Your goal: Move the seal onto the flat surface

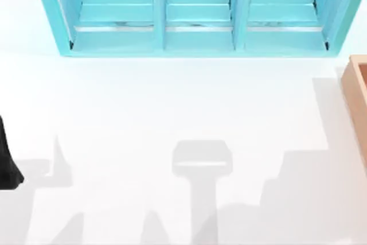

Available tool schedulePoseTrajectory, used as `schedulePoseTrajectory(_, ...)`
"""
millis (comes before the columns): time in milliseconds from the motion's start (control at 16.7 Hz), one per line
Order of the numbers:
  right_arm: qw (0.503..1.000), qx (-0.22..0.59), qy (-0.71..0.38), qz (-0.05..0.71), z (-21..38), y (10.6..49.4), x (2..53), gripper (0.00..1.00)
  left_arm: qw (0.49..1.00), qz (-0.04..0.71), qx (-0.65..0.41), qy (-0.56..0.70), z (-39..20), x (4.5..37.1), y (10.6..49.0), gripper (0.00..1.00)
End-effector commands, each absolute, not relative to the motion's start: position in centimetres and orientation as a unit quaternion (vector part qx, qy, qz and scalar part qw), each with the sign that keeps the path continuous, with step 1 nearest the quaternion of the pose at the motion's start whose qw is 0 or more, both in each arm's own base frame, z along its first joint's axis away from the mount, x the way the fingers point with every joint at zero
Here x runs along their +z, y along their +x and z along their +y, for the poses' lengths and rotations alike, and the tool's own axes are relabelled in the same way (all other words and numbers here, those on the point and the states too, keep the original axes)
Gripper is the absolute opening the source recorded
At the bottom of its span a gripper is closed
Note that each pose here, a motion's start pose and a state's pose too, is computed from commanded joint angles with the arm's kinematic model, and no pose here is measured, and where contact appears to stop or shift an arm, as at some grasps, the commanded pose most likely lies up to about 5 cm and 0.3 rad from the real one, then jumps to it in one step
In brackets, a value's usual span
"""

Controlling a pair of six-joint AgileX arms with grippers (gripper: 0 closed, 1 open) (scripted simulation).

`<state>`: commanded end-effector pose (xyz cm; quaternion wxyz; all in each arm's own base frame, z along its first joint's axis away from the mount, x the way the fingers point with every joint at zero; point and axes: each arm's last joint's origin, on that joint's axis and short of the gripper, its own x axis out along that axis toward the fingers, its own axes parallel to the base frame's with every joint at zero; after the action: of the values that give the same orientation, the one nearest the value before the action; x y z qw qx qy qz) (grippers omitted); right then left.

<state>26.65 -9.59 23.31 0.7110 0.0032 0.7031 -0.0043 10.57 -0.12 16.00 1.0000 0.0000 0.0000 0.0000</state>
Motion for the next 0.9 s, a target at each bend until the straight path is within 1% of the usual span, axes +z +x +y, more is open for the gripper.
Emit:
schedulePoseTrajectory(300,0.707,-0.003,0.005,0.707,-9.7,26.8,23.2,1.00,1.000,0.000,0.000,0.000,-0.1,16.0,10.6,1.00)
schedulePoseTrajectory(660,0.714,-0.006,0.002,0.700,-9.9,26.9,22.8,1.00,1.000,0.000,0.000,0.000,-0.1,16.0,10.6,1.00)
schedulePoseTrajectory(900,0.719,-0.008,0.000,0.695,-10.1,27.6,19.3,1.00,1.000,0.000,0.000,0.000,-0.1,16.0,10.6,1.00)
